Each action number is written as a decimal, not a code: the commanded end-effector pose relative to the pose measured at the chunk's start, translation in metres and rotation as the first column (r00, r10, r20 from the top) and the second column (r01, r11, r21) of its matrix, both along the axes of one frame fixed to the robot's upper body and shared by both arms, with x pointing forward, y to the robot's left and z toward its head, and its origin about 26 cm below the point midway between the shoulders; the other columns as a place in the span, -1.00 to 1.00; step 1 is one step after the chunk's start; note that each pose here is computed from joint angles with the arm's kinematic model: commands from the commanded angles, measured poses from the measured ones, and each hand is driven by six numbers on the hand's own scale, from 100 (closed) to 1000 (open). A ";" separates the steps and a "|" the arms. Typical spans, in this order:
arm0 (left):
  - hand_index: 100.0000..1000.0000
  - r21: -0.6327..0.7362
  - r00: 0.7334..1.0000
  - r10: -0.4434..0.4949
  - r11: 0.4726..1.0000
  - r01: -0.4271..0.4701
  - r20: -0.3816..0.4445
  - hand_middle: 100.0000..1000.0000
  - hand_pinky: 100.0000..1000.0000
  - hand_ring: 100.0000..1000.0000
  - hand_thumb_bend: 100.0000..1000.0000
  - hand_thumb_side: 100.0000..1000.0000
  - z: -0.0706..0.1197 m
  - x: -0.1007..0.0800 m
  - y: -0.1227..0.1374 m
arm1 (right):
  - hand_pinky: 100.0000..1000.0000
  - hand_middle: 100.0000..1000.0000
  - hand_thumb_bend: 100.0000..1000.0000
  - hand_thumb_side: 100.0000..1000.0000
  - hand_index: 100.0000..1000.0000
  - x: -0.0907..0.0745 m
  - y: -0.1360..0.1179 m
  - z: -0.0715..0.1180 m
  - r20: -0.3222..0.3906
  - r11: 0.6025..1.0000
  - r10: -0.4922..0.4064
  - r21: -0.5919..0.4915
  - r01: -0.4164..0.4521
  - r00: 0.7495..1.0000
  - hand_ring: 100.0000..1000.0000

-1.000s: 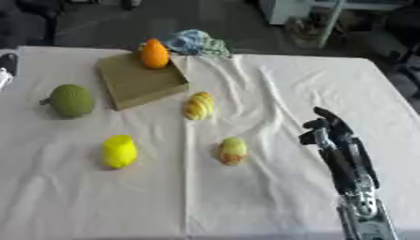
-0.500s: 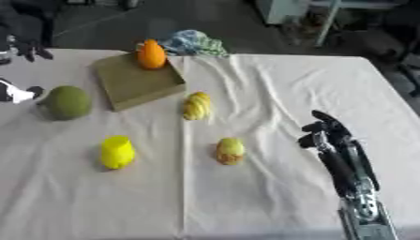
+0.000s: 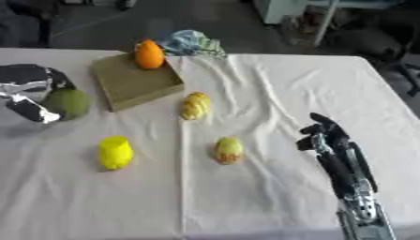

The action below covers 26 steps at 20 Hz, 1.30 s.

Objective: Pick up objects on the table and place them in the box.

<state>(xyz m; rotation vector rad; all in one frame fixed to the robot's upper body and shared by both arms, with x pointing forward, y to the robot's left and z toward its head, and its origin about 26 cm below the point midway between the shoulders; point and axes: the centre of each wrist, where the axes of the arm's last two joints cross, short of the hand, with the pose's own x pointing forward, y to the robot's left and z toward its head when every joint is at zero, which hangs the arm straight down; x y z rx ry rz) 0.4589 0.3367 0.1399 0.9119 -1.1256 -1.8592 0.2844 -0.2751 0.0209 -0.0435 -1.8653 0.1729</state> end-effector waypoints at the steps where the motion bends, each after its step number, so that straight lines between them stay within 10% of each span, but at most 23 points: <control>1: 0.68 -0.011 0.992 0.012 1.000 -0.010 0.122 0.45 0.39 0.31 -0.64 -0.72 0.009 0.003 0.001 | 0.05 0.10 -1.00 0.10 0.68 0.002 -0.002 0.006 0.021 1.000 0.008 -0.008 -0.007 1.000 0.01; 10: -0.25 -0.063 0.917 -0.013 0.997 0.041 0.398 -0.72 -0.34 -0.62 -1.00 -0.93 0.001 0.002 0.003 | 0.05 0.10 -1.00 0.10 0.68 0.002 -0.002 0.006 0.022 1.000 0.003 -0.004 -0.003 1.000 0.01; 26: -0.18 -0.238 0.775 0.167 0.971 -0.022 0.610 -0.63 -0.26 -0.52 -1.00 -0.87 0.055 0.011 0.009 | 0.05 0.10 -1.00 0.09 0.68 0.013 0.019 0.013 0.048 0.995 0.093 0.021 -0.094 0.995 0.01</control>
